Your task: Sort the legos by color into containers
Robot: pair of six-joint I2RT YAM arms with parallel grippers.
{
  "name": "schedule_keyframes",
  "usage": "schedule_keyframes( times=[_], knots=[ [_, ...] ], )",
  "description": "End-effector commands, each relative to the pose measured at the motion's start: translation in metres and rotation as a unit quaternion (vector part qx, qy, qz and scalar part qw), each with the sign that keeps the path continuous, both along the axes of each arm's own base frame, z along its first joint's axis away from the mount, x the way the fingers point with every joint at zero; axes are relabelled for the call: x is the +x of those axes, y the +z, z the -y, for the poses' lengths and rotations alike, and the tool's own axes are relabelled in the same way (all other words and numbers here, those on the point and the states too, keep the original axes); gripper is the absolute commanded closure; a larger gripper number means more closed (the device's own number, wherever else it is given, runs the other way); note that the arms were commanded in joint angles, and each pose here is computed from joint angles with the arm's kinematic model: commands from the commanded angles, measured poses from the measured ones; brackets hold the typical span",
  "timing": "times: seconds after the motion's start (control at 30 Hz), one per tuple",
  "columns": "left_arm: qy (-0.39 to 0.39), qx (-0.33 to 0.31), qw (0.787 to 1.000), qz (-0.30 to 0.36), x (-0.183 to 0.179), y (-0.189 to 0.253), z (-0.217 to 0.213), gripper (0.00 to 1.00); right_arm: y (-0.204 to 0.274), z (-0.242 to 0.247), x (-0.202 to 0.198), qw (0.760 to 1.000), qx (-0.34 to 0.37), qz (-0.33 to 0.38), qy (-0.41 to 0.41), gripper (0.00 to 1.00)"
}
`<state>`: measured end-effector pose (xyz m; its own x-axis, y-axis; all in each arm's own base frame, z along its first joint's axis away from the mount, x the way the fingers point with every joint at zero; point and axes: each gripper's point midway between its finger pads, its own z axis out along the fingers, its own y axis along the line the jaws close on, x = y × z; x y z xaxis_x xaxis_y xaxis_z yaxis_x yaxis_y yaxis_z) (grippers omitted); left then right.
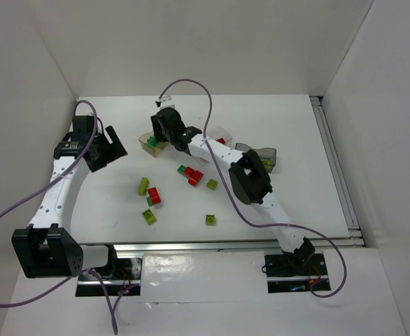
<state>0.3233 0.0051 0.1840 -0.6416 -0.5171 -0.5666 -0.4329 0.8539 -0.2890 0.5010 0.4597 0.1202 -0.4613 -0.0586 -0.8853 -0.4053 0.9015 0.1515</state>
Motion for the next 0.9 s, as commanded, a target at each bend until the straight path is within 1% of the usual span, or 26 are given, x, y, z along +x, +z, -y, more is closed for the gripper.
schedule_keyframes(
  times=[0.0,0.03,0.1,0.13,0.17,0.2,0.23,0.27,0.3,0.33,0.37,0.4,0.43,0.47,0.53,0.57,0.63,0.67,0.7,0.73,0.77,0.8,0.83,0.87],
  knots=[
    [-0.014,0.003,1.000,0.006,0.003,0.001,0.001,0.11,0.023,-0.019,0.015,0.999,0.032,0.033,0.015,0.40],
    [-0.014,0.003,1.000,0.006,0.003,0.001,0.001,0.11,0.030,-0.020,0.016,0.999,0.036,0.036,0.015,0.30],
    [-0.014,0.002,1.000,0.001,0.001,-0.004,0.002,0.11,0.026,-0.018,0.014,0.999,0.029,0.035,0.017,0.19],
    [-0.014,0.002,1.000,0.001,0.001,-0.004,0.002,0.11,0.050,-0.014,0.011,0.998,0.038,0.050,0.019,0.19],
    [-0.014,0.002,1.000,-0.005,-0.001,-0.008,0.002,0.11,0.063,-0.012,0.011,0.997,0.049,0.065,0.013,0.19],
    [-0.014,0.001,1.000,-0.012,-0.004,-0.013,0.002,0.11,0.045,-0.001,0.004,0.998,0.033,0.052,0.007,0.19],
    [-0.014,0.001,1.000,-0.007,-0.002,-0.012,0.002,0.11,0.081,0.006,-0.003,0.996,0.051,0.070,0.006,0.22],
    [-0.014,0.001,1.000,-0.009,-0.005,-0.014,0.002,0.11,0.090,0.013,-0.007,0.996,0.054,0.077,0.001,0.24],
    [-0.011,-0.002,1.000,-0.015,-0.008,-0.019,0.003,0.12,0.094,0.022,-0.014,0.996,0.050,0.075,-0.004,0.27],
    [-0.011,-0.002,1.000,-0.010,-0.008,-0.016,0.003,0.12,0.098,0.037,-0.029,0.996,0.049,0.069,-0.006,0.33],
    [-0.011,-0.001,1.000,-0.005,-0.009,-0.013,0.003,0.12,0.099,0.043,-0.038,0.997,0.051,0.062,-0.003,0.35],
    [-0.011,-0.002,1.000,-0.010,-0.011,-0.017,0.003,0.12,0.095,0.045,-0.053,0.998,0.045,0.049,0.013,0.35],
    [-0.011,-0.001,1.000,-0.003,-0.012,-0.013,0.003,0.12,0.067,0.056,-0.071,0.999,0.027,0.016,0.022,0.35],
    [-0.003,0.008,1.000,-0.002,-0.015,-0.011,-0.001,0.12,0.085,0.059,-0.087,0.998,0.037,0.019,0.037,0.35],
    [0.007,0.012,1.000,-0.013,-0.019,-0.016,-0.004,0.12,0.056,0.061,-0.127,0.996,0.016,-0.033,0.078,0.27],
    [0.013,0.020,1.000,-0.008,-0.020,-0.013,-0.007,0.12,0.059,0.054,-0.149,0.994,0.023,-0.046,0.098,0.24],
    [0.026,0.018,1.000,-0.002,-0.017,-0.006,-0.009,0.12,0.045,0.050,-0.179,0.989,0.014,-0.083,0.122,0.18],
    [0.026,0.018,0.999,-0.008,-0.020,-0.008,-0.009,0.12,0.032,0.049,-0.192,0.987,0.004,-0.098,0.128,0.16],
    [0.032,0.018,0.999,0.000,-0.017,-0.002,-0.010,0.12,0.034,0.038,-0.212,0.984,0.010,-0.107,0.141,0.14],
    [0.037,0.018,0.999,-0.001,-0.018,0.000,-0.013,0.12,0.033,0.032,-0.223,0.982,0.011,-0.115,0.151,0.13],
    [0.037,0.019,0.999,0.007,-0.015,0.006,-0.013,0.12,0.023,0.023,-0.240,0.978,0.004,-0.126,0.165,0.13],
    [0.040,0.022,0.999,0.002,-0.017,0.005,-0.015,0.12,0.023,0.019,-0.247,0.977,0.009,-0.131,0.167,0.12],
    [0.040,0.022,0.999,0.012,-0.017,0.011,-0.015,0.12,0.014,0.015,-0.252,0.976,0.003,-0.138,0.167,0.12],
    [0.040,0.023,0.999,0.012,-0.017,0.011,-0.015,0.12,0.012,0.010,-0.255,0.976,0.003,-0.139,0.167,0.08]
  ],
)
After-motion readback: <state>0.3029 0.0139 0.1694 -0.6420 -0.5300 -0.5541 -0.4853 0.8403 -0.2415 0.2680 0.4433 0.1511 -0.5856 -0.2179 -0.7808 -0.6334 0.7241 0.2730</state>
